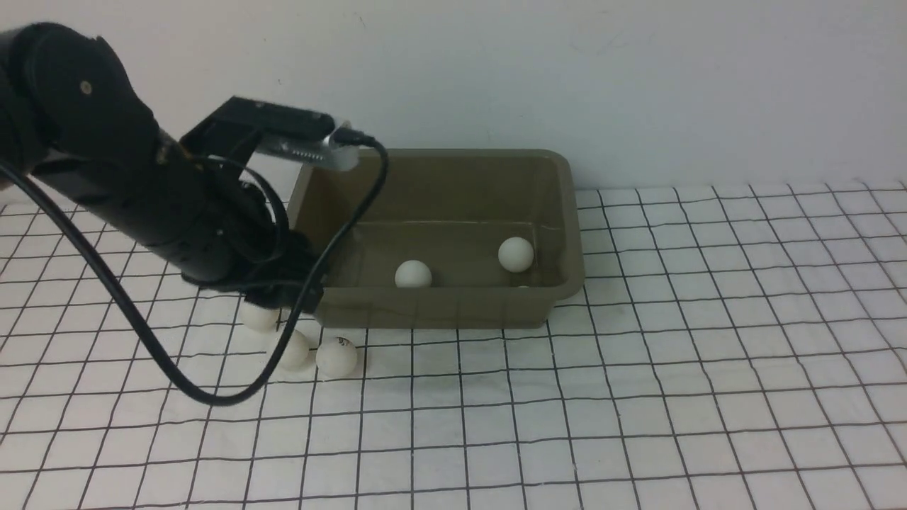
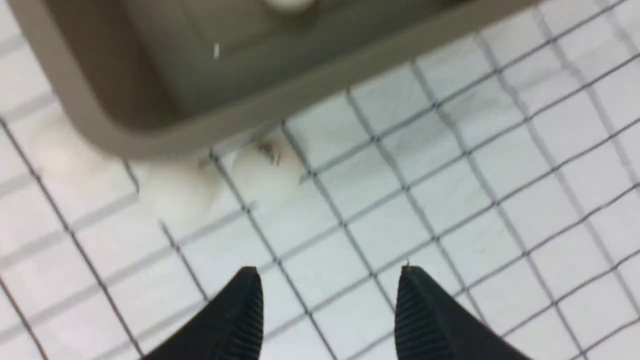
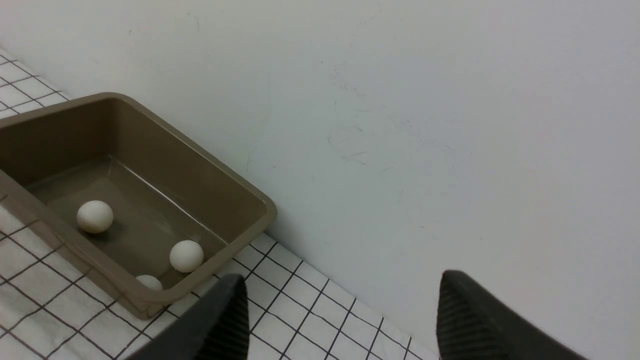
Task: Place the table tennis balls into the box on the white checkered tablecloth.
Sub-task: 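Reach for and grasp a ping pong ball on the table beside the basket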
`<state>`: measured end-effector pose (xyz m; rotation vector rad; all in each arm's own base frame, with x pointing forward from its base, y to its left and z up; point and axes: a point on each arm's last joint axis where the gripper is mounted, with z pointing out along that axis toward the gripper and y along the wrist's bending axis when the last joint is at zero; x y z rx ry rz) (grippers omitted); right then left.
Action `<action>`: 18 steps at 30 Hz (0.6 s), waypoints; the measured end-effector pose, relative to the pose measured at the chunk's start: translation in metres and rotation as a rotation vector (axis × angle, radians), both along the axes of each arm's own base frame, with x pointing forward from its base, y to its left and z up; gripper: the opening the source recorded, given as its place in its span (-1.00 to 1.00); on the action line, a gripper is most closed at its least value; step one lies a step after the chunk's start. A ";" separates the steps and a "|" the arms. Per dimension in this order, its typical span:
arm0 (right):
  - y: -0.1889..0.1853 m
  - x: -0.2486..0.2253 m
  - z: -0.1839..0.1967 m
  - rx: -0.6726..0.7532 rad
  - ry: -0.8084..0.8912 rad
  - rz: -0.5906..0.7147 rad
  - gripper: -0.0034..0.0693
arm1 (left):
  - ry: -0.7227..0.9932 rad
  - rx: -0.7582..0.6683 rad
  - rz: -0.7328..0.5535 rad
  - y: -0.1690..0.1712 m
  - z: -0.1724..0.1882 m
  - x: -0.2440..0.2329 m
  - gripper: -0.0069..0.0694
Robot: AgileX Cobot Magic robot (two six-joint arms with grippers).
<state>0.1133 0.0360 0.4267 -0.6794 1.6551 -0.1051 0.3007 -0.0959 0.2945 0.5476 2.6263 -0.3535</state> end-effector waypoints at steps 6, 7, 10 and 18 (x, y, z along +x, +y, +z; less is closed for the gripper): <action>0.000 0.000 0.000 0.000 0.000 0.000 0.36 | 0.097 0.005 0.059 0.004 -0.042 -0.015 0.05; 0.000 0.000 0.000 0.000 0.000 0.000 0.36 | 0.073 -0.011 0.082 0.005 -0.053 -0.016 0.05; 0.000 0.000 0.000 0.000 0.000 0.000 0.36 | 0.004 -0.033 0.120 0.006 -0.070 -0.017 0.05; 0.000 0.000 0.001 0.002 -0.007 0.000 0.36 | -0.195 -0.031 0.102 -0.009 -0.100 -0.006 0.06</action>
